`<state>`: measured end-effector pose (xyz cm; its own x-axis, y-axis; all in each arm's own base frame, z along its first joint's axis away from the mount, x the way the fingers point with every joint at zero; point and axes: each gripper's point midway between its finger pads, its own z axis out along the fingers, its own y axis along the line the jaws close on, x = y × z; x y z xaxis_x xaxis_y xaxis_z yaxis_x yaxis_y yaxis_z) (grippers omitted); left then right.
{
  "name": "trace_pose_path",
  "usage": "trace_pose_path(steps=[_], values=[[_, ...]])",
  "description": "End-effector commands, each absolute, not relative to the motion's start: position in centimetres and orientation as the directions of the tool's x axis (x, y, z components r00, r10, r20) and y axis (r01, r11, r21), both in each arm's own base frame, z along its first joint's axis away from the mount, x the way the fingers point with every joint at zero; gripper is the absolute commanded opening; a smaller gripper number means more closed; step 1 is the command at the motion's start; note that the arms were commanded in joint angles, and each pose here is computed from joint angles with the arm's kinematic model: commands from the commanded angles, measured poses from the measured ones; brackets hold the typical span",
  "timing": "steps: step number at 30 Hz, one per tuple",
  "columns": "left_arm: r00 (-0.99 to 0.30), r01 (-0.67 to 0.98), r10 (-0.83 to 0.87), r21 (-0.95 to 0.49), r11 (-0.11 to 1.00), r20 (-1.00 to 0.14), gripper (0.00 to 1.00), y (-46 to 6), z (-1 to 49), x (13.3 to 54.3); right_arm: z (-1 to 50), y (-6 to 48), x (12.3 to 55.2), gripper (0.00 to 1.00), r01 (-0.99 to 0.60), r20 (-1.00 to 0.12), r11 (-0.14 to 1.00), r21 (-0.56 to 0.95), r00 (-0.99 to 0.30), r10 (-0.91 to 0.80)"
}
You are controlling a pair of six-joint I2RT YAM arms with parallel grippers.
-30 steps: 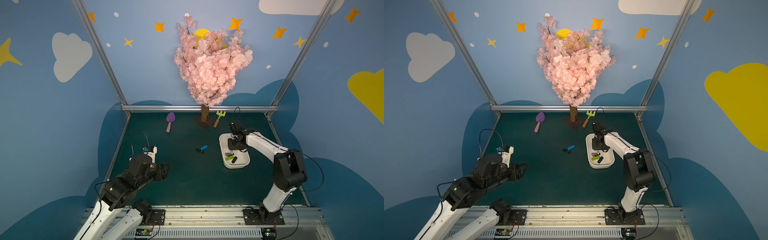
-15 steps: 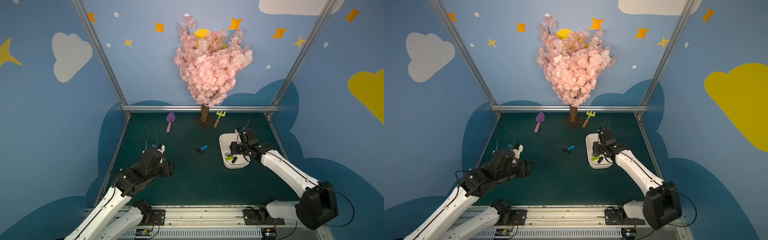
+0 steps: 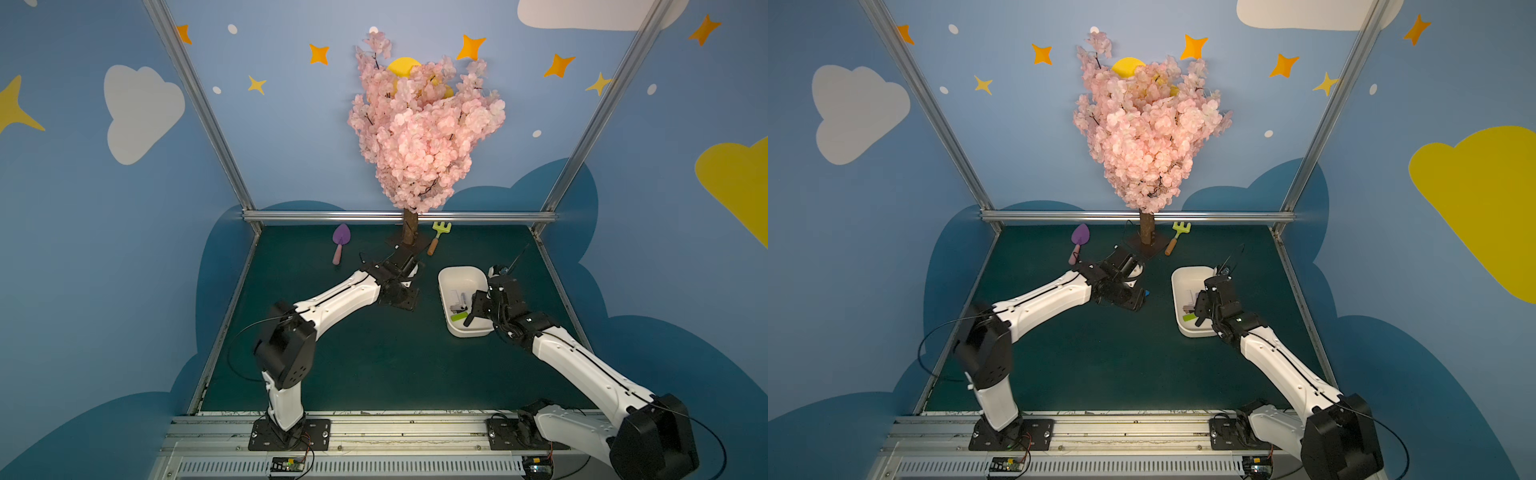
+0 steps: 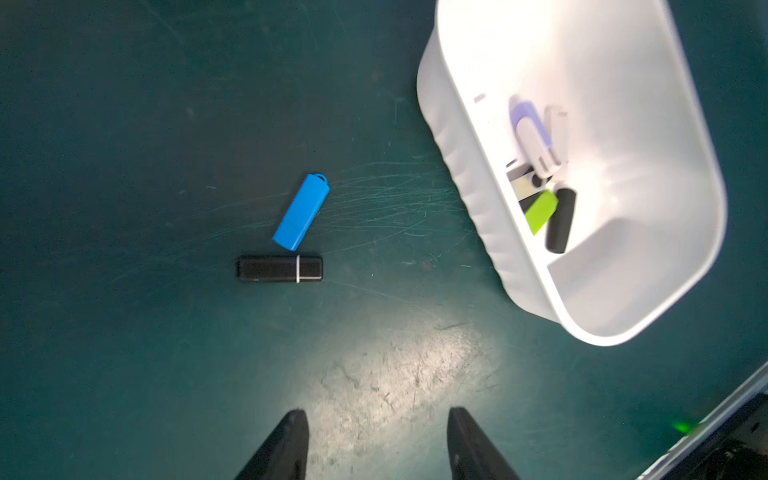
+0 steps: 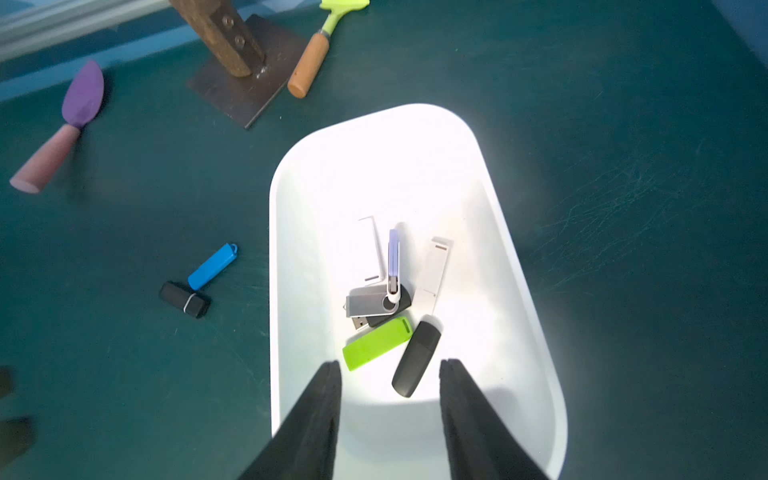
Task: Put the usb flash drive into the storage box
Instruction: Pick up the USB flash from the center of the board.
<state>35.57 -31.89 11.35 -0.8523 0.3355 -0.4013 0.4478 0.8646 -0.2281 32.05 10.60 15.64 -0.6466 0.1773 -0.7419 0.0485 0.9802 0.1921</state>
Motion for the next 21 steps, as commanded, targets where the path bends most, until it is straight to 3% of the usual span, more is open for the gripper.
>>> trace_pose_path(steps=[1, 6, 11, 21], values=[[-0.832, 0.523, 0.43, -0.24, 0.818, -0.349, 0.55, -32.1, 10.4, 36.8, 17.0, 9.8, 32.4, 0.44, 0.089, -0.778, 0.973, 0.212, -0.588, 0.223], [-0.826, 0.542, 0.468, -0.218, 0.812, -0.315, 0.55, -32.6, 9.2, 40.2, 16.7, 10.0, 32.5, 0.44, 0.09, -0.765, 0.97, 0.224, -0.601, 0.232], [-0.803, 0.571, 0.546, -0.047, 0.82, -0.239, 0.55, -31.5, 6.3, 42.1, 16.3, 10.1, 32.6, 0.44, 0.095, -0.756, 0.972, 0.216, -0.614, 0.228], [-0.797, 0.595, 0.581, -0.049, 0.802, -0.161, 0.54, -31.8, 2.9, 42.5, 15.8, 10.2, 32.8, 0.44, 0.099, -0.742, 0.973, 0.208, -0.632, 0.224]])
